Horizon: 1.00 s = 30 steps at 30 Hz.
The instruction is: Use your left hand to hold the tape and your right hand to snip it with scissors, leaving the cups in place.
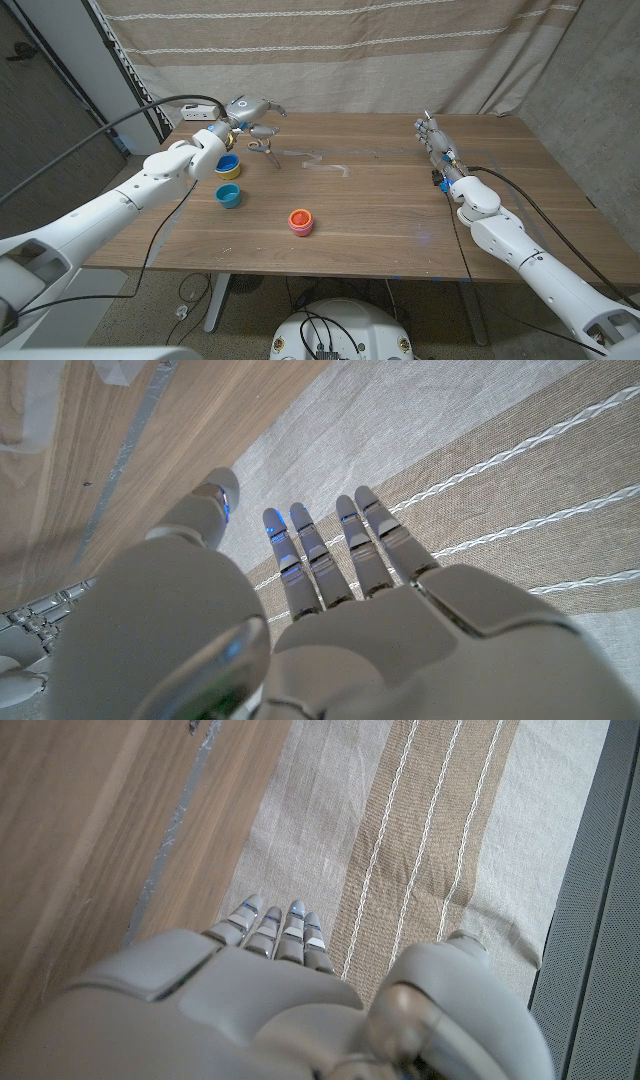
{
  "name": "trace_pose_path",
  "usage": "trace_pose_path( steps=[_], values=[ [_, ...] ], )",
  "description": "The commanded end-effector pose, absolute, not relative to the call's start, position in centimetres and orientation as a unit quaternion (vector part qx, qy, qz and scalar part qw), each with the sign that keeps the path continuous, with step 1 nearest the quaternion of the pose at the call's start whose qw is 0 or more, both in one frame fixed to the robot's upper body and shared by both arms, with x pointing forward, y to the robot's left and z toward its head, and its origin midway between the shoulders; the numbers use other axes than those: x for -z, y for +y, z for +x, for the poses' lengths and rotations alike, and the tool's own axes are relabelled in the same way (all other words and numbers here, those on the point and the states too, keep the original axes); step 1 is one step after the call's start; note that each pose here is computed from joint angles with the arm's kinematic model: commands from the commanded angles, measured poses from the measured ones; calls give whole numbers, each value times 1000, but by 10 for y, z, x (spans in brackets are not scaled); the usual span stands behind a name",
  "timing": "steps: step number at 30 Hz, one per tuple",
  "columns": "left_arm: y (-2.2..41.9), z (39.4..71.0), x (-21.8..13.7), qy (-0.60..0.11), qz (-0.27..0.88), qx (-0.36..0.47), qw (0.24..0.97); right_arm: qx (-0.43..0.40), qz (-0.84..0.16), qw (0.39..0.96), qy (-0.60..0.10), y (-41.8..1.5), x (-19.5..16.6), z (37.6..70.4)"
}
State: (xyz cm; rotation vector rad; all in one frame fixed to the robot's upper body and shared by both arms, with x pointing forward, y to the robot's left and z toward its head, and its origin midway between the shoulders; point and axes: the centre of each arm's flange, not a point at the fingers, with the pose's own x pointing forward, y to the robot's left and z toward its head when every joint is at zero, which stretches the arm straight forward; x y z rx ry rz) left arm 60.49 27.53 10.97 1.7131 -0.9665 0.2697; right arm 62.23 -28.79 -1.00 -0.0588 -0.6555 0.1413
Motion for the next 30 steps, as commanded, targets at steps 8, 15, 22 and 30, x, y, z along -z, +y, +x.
trace_pose_path(
  steps=[8, 15, 22, 30],
  values=[
    [275, 613, -114, -403, 742, -89, 528, -65, -20, 944, -322, -286, 12, 624],
    [275, 615, -115, -401, 751, -79, 519, -68, -21, 945, -320, -286, 12, 625],
    [275, 618, -117, -397, 755, -81, 515, -69, -18, 944, -322, -287, 13, 624],
    [278, 624, -116, -385, 760, -82, 518, -66, -14, 944, -322, -288, 14, 623]
  ],
)
